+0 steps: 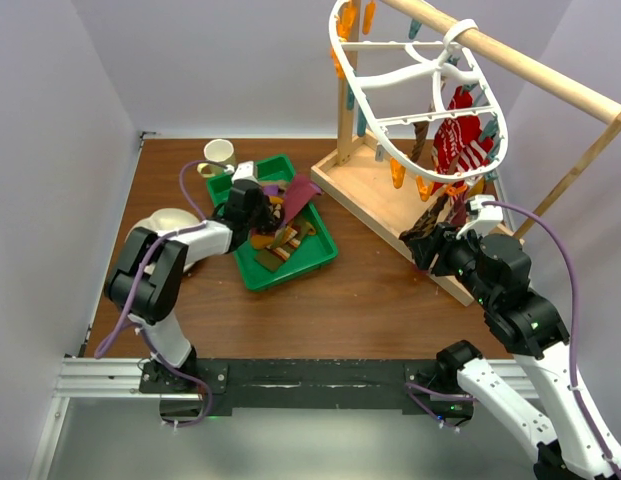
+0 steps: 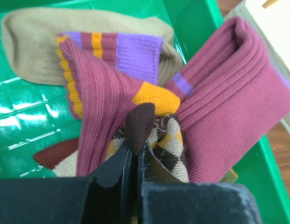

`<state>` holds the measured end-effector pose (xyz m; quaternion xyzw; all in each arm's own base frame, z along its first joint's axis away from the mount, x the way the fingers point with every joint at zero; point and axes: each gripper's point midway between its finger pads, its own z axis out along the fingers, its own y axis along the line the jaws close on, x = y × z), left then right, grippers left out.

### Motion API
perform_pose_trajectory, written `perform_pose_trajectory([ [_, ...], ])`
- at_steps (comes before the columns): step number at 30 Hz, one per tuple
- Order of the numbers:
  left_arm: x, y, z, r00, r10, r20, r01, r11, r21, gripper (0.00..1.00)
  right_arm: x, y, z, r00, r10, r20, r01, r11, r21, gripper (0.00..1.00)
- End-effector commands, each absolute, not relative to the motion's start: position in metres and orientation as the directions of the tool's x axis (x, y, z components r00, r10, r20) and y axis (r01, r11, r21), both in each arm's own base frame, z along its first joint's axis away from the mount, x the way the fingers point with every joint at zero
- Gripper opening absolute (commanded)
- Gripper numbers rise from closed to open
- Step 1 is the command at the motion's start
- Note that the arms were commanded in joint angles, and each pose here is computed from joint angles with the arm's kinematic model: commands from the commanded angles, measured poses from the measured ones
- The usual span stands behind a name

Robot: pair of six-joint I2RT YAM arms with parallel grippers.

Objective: Remove the socks clipped to the hanger
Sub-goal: Place the sock in the bin, then remove the sock from the hanger.

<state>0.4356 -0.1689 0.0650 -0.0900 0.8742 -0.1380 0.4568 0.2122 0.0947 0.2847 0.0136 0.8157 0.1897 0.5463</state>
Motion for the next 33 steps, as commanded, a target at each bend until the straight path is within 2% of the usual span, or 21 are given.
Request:
perform_pose_trajectory([
  [1,0.444,-0.153,0.110,-0.451,-0.327,-0.831,-0.079,0.942,-0.327,0.00,0.212,0.094,0.295,-0.376,0.226,-0.899,-0.201,0.927,0.317,0.56],
  [8,0.443,-0.145,0.132,-0.419,-0.307,-0.855,-0.082,0.950,-0.301,0.01,0.211,0.086,0.298,-0.362,0.221,-0.905,-0.173,0.939,0.299,0.60],
  [9,0.443,-0.147,0.135,-0.417,-0.304,-0.857,-0.067,0.950,-0.305,0.13,0.210,0.084,0.297,-0.364,0.220,-0.905,-0.165,0.941,0.295,0.61],
  [11,0.441,-0.150,0.143,-0.410,-0.305,-0.860,-0.045,0.948,-0.315,0.24,0.210,0.081,0.299,-0.355,0.222,-0.908,-0.152,0.945,0.290,0.65],
  [12,0.441,-0.150,0.151,-0.397,-0.308,-0.865,-0.035,0.947,-0.321,0.39,0.209,0.079,0.300,-0.354,0.222,-0.908,-0.148,0.946,0.289,0.67],
  [13,0.440,-0.149,0.153,-0.394,-0.305,-0.867,-0.033,0.948,-0.318,0.46,0.208,0.077,0.302,-0.350,0.227,-0.909,-0.138,0.947,0.289,0.68],
  [14,0.439,-0.149,0.157,-0.390,-0.305,-0.869,-0.030,0.947,-0.319,0.61,0.207,0.075,0.305,-0.341,0.230,-0.911,-0.134,0.948,0.290,0.71],
  [17,0.436,-0.148,0.176,-0.363,-0.306,-0.880,-0.012,0.946,-0.324,0.81,0.203,0.065,0.312,-0.320,0.241,-0.916,-0.099,0.953,0.286,0.75],
  [25,0.415,-0.183,0.237,-0.315,-0.295,-0.902,0.190,0.912,-0.364,0.84,0.185,0.030,0.322,-0.257,0.318,-0.913,0.060,0.948,0.313,0.77],
  [33,0.356,-0.289,0.270,-0.323,-0.248,-0.913,0.489,0.782,-0.385,0.82,0.166,0.008,0.341,-0.159,0.389,-0.907,0.121,0.920,0.374,0.78],
])
